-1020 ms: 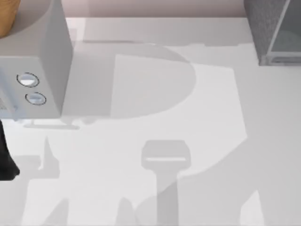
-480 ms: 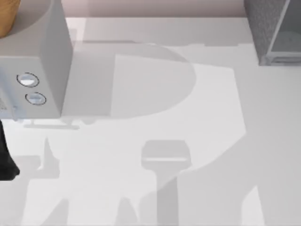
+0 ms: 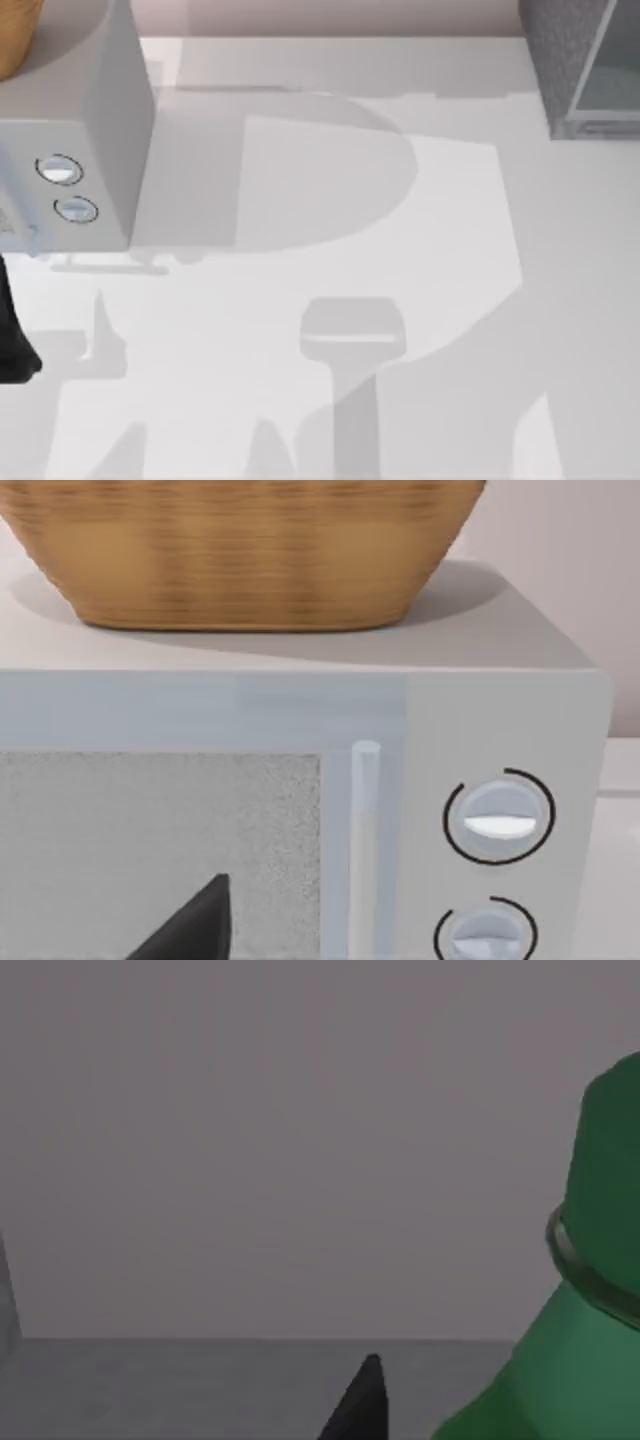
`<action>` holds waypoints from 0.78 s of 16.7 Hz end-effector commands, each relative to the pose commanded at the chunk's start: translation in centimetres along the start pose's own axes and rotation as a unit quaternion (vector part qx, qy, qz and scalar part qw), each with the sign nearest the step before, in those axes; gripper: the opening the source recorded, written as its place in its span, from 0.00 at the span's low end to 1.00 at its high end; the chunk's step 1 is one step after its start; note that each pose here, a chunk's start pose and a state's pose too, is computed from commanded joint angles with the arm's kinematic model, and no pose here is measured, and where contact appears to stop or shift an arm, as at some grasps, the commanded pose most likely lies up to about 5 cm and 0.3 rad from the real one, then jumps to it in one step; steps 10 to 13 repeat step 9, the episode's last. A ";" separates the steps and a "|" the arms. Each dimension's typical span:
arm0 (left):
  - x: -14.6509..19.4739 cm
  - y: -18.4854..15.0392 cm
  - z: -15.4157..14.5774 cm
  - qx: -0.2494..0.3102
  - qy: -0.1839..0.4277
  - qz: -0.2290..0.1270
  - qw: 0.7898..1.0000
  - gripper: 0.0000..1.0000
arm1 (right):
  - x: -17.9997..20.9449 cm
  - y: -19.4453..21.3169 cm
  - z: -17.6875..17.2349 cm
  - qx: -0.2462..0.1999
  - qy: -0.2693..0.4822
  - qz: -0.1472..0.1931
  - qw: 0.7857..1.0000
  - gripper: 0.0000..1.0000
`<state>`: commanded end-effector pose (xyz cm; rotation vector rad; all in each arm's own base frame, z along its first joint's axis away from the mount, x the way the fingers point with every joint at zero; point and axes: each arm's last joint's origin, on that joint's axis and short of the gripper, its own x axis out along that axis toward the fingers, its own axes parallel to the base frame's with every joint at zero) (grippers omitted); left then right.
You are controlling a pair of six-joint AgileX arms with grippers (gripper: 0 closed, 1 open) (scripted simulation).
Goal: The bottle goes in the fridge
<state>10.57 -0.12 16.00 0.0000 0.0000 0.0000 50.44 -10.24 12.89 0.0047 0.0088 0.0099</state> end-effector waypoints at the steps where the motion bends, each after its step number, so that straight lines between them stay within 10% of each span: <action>1: 0.0 0.0 0.0 0.000 0.000 0.000 1.000 1.00 | 0.0 0.0 0.0 0.000 0.000 0.000 1.000 0.83; 4: 0.0 0.0 0.0 0.000 0.000 0.000 1.000 1.00 | 0.0 0.0 0.0 0.000 0.000 0.000 1.000 1.00; 13: 0.0 0.0 0.0 0.000 0.000 0.000 1.000 1.00 | 0.0 0.0 0.0 0.000 0.000 0.000 1.000 1.00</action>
